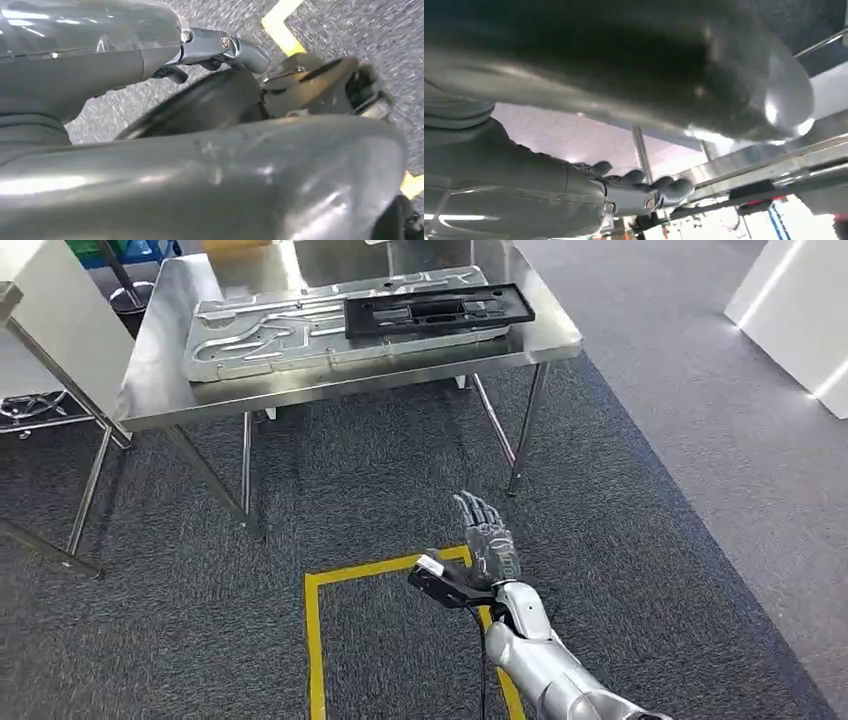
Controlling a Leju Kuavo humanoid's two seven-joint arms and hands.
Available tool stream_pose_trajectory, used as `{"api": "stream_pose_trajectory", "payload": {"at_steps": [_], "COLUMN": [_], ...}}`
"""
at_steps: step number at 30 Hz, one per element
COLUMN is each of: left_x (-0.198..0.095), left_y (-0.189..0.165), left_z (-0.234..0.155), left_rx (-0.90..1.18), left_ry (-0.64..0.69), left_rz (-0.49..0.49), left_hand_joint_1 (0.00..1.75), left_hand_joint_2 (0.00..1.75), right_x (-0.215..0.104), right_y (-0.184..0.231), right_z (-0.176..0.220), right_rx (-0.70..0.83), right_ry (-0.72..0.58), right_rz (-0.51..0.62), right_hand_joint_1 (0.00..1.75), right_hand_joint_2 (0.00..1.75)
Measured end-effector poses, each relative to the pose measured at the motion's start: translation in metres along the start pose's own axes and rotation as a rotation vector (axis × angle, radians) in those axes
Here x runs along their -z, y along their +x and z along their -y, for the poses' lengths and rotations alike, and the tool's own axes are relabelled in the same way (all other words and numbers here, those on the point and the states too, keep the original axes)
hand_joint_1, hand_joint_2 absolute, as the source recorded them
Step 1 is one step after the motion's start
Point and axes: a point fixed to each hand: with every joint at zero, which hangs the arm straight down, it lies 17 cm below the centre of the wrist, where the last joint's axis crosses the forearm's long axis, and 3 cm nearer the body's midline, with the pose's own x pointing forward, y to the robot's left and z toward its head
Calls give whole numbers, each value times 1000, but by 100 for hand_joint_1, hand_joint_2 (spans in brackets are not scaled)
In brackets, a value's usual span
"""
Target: Take the parts from the cabinet and place them on the table.
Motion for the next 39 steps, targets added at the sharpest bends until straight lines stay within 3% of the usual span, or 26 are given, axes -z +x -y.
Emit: {"api": "stream_pose_trajectory", "payload": {"at_steps": [39], "left_x": [1], "left_y": [3], "left_z": [1], "left_rx": [0], "left_ry": [0], "left_rz": [5], "left_hand_joint_1": [0], "left_hand_joint_2": [0], "right_x": [1], "right_y": [-1], "right_z": [2], "right_rx": [-1], "right_ry": [-6], "right_rz": [-1], "right_hand_joint_1": [0], "right_hand_joint_2": [0]}}
